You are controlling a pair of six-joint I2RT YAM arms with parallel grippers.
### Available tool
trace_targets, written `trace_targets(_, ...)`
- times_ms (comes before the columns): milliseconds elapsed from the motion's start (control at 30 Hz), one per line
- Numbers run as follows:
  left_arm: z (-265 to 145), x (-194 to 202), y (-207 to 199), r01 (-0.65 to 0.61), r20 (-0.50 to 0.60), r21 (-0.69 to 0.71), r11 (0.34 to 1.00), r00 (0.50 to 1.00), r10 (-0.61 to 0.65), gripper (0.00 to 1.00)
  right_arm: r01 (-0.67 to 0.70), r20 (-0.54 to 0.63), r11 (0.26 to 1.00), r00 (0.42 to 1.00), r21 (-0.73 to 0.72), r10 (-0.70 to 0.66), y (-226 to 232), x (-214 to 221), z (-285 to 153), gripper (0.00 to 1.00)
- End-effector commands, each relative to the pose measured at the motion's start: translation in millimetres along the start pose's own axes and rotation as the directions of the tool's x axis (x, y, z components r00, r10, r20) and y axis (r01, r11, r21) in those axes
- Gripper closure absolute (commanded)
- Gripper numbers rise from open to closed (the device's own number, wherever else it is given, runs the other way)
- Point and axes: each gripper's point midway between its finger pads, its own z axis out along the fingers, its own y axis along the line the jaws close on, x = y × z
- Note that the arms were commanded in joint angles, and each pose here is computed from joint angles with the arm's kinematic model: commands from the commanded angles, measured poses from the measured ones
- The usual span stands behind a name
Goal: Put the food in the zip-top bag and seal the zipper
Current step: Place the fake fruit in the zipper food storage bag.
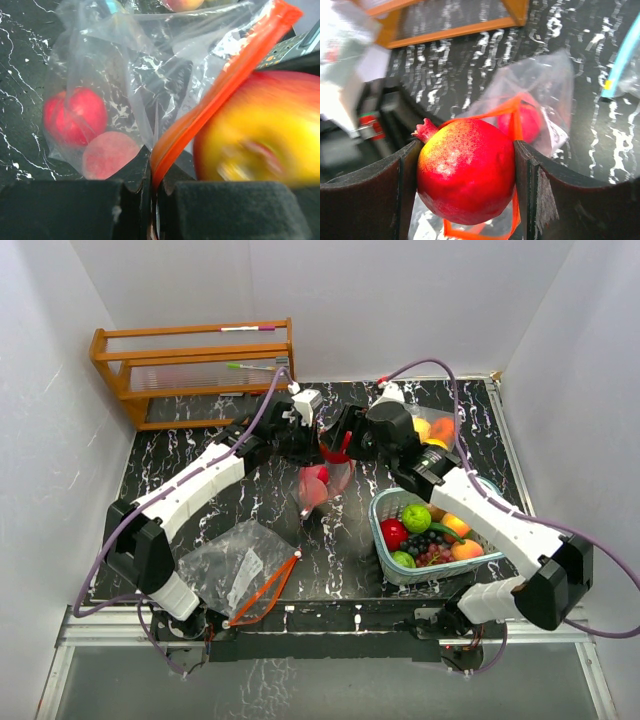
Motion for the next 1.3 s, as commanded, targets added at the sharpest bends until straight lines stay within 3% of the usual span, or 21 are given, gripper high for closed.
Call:
trace_targets(0,-27,-26,-22,-0.022,0.078,0.051,0.998,0.997,0.018,1.0,0.025,0.014,0.973,0.999,0.23,-0.029,-43,9,12,0.75)
trace_targets(133,-35,-31,-21,-0.033,0.09,0.028,0.999,0.995,0.031,1.0,0.057,-0.021,0.935,0.998,0.35,-0.052,-64,22,15,0.74)
trace_targets(233,-36,-32,-22,-0.037,0.092,0.032,0.999,0.995,0.034,1.0,0.063,-0.022,0.939,0.998,0.339,-0.059,-58,21,19,0.69)
trace_targets(333,-35,-31,-22,-0.037,0.089,0.035,0.999,0.995,0.034,1.0,0.058,-0.001,0.961,0.998,0.271,-0.059,-42,15,20,0.46)
trace_targets(567,-30,-24,-17,-0.031,0.079,0.023,0.999,0.996,0.029,1.0,0.028,0.034,0.988,0.999,0.152,-0.033,-15,0,3,0.03)
trace_targets(867,-22,-21,-12,-0.023,0.071,0.01,1.0,0.997,0.022,1.0,0.03,0.04,0.995,0.999,0.096,-0.034,2,-15,-39,0.02)
trace_targets(1100,-25,-24,-9,-0.035,0.075,-0.012,0.999,0.997,0.036,1.0,0.028,0.013,0.919,0.999,0.394,-0.036,-74,-1,-112,0.02)
trace_targets(1267,-24,-21,-9,-0.035,0.065,-0.009,0.999,0.997,0.035,1.0,-0.02,-0.064,0.801,0.995,0.598,0.073,-134,51,-150,0.02)
